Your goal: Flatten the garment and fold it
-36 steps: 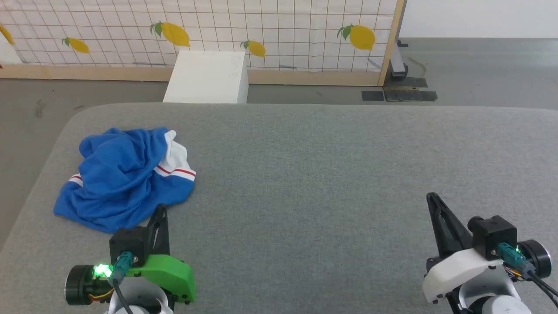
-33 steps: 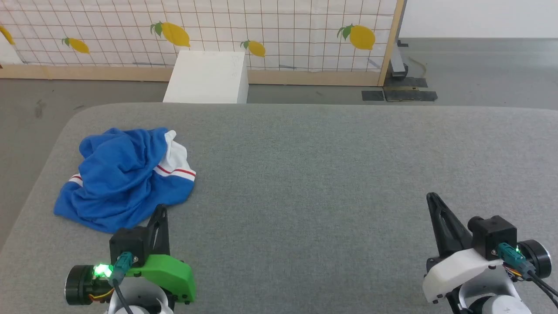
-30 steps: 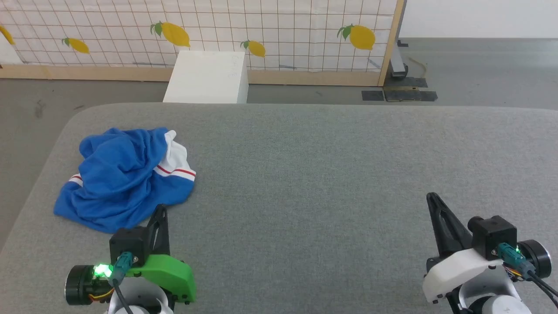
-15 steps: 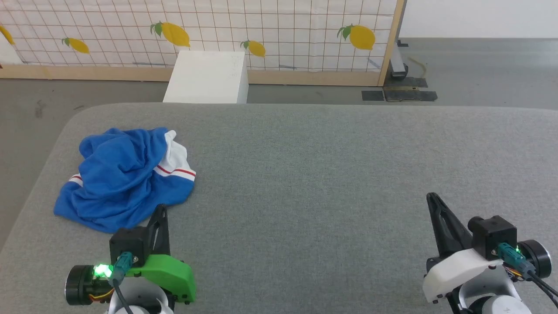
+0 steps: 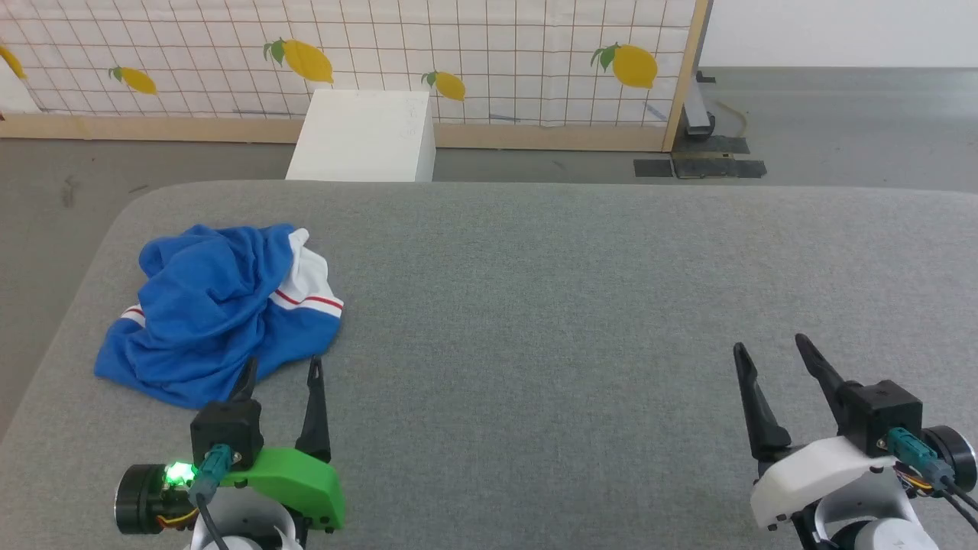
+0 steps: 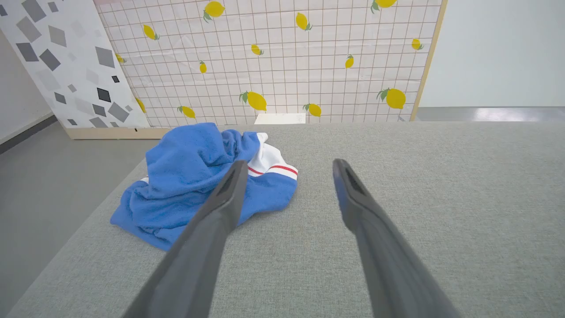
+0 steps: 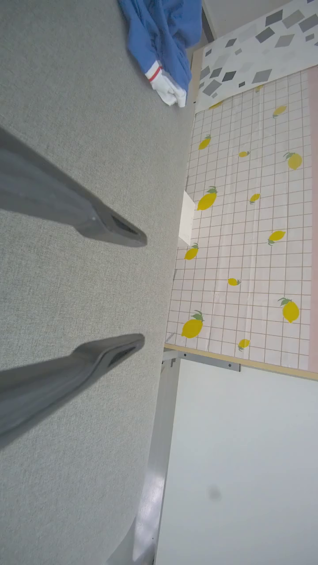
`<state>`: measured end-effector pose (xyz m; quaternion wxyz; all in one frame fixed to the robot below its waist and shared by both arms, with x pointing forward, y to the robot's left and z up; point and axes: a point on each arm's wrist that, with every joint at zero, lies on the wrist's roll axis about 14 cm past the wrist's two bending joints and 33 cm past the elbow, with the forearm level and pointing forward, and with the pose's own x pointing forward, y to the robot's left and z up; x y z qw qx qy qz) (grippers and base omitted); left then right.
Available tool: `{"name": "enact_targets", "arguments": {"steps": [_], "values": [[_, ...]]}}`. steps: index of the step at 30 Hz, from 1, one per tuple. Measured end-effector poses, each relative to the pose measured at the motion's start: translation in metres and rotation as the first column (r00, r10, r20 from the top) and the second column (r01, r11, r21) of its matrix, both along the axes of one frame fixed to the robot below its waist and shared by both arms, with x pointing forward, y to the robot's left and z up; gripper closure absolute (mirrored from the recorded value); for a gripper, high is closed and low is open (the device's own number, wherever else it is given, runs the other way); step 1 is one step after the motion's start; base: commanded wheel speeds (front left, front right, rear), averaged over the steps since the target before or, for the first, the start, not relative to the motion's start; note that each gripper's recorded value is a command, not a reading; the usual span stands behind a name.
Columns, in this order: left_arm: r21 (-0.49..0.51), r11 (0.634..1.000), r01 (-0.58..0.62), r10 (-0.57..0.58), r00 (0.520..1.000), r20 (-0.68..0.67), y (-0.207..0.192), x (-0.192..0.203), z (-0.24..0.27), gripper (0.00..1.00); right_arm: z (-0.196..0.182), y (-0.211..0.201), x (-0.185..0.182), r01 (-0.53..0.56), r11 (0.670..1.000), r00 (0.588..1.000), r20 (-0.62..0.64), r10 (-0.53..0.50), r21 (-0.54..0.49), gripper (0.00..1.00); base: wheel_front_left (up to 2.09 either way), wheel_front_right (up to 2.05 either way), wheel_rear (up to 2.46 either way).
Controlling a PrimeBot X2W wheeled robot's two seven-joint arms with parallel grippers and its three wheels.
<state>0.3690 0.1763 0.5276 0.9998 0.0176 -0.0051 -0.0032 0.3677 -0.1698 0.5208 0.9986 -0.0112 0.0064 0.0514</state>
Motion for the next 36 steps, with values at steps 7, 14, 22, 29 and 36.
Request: {"name": "enact_targets", "arguments": {"steps": [7,14,22,29,36], "values": [[-0.002,1.000,0.000,0.000,1.000,0.016,0.000,-0.001,0.003,0.00,0.000,-0.007,0.000,0.020,1.000,1.000,0.006,-0.020,0.013,0.00,0.00,0.00,0.00],[-0.005,1.000,-0.009,0.010,0.999,0.035,0.003,-0.002,0.006,0.00,0.000,-0.012,0.000,0.034,0.999,0.999,0.014,-0.034,0.025,0.00,0.00,0.00,0.00],[-0.009,0.999,-0.033,0.034,0.998,0.053,0.010,-0.006,0.009,0.00,-0.002,-0.010,0.002,0.030,0.999,0.999,0.017,-0.031,0.033,0.00,0.00,0.00,0.00],[-0.013,0.998,-0.064,0.065,0.996,0.060,0.020,-0.012,0.009,0.00,-0.006,-0.004,0.006,0.011,0.999,1.000,0.013,-0.011,0.037,0.00,0.00,0.00,0.00],[-0.017,0.994,-0.105,0.106,0.992,0.074,0.033,-0.020,0.010,0.00,-0.008,0.007,0.011,-0.019,0.999,1.000,0.015,0.019,0.047,0.00,0.00,0.00,0.00]]}}
